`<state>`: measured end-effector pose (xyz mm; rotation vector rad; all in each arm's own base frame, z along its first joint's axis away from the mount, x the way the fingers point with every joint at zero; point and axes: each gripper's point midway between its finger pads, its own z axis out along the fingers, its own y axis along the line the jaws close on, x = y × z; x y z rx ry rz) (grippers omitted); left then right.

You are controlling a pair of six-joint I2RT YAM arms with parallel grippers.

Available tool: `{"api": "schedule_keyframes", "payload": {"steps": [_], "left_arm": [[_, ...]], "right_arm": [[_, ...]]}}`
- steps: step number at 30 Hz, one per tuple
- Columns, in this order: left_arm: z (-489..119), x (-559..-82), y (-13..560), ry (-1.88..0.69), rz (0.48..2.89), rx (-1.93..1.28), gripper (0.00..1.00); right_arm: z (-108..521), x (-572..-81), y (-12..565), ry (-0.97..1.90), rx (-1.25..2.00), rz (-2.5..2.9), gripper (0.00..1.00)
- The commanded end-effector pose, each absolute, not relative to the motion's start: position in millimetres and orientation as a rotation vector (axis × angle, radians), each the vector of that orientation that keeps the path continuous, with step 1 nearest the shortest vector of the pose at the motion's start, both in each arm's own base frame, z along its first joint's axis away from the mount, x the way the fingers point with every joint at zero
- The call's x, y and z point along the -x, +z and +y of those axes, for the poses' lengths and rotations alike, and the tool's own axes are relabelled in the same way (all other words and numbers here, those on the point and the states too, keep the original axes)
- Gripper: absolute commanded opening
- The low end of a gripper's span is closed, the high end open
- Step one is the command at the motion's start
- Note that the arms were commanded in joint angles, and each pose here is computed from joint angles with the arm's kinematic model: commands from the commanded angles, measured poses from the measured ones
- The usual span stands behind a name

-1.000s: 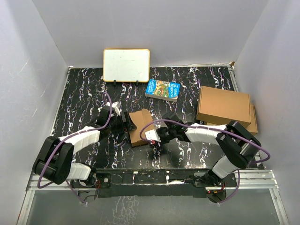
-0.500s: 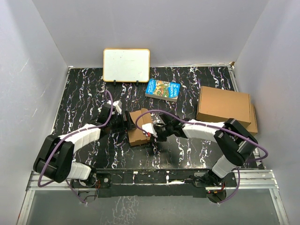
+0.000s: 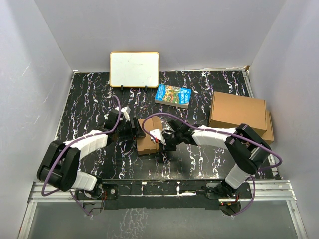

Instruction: Fold the paper box

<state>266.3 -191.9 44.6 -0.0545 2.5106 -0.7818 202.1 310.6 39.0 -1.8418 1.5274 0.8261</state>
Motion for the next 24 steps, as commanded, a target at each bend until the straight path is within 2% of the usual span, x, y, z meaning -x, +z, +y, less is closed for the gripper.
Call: {"api": "schedule_keyframes", "payload": {"steps": [1,24], "left_arm": [[-189.4,-265.7,40.7,-0.759,2.538,0.047,0.70],[-187.6,-265.4,43.3,-0.746,2.541,0.046,0.70]], "right_arm": [[322.3,-207.8,51.1,0.853,1.814,1.518,0.09],[320.0,-204.9,52.2,0.923,1.741,1.641,0.08]]}}
